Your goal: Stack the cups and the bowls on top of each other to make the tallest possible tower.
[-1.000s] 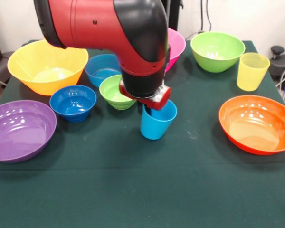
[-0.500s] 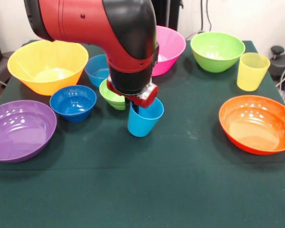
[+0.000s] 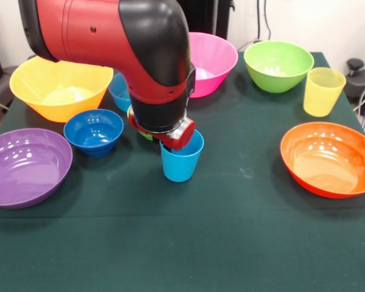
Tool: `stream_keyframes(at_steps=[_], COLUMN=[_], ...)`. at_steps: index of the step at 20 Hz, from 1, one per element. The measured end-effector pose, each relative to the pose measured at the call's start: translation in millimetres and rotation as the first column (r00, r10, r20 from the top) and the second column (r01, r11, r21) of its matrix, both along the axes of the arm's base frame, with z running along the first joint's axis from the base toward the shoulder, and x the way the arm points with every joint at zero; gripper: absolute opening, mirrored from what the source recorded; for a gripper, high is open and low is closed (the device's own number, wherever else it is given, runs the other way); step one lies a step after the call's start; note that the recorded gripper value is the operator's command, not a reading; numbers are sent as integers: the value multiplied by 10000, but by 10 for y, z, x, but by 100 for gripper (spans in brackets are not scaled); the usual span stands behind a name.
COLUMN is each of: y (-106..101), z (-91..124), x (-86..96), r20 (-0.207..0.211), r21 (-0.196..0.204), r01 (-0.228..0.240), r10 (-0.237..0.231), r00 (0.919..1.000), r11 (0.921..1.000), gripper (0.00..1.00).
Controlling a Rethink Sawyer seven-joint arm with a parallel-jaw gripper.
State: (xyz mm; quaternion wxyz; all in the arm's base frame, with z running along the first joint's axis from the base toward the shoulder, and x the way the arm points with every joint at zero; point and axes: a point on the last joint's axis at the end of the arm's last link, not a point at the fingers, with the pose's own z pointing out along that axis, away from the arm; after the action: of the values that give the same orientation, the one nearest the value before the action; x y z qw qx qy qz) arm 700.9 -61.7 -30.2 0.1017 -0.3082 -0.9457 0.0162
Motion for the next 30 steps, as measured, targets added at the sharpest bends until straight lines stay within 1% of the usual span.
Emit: stream_keyframes(at_steps=[5, 12, 17, 22, 24, 30], y=[-22, -29, -51, -30, -3, 33], z=[20, 27, 25, 27, 26, 7], x=[80, 118, 155, 191, 207, 218], r20=[163, 291, 545, 772, 908, 1166], r21=[118, 263, 336, 472, 582, 705], r01=[160, 319, 454, 605, 725, 892], r10=[-161, -327, -472, -640, -776, -970], r00=[9997, 9990, 9974, 9950, 9928, 9884], r11=[9998, 9991, 9984, 9971, 9957, 9935], gripper=[0, 0, 0, 0, 0, 0])
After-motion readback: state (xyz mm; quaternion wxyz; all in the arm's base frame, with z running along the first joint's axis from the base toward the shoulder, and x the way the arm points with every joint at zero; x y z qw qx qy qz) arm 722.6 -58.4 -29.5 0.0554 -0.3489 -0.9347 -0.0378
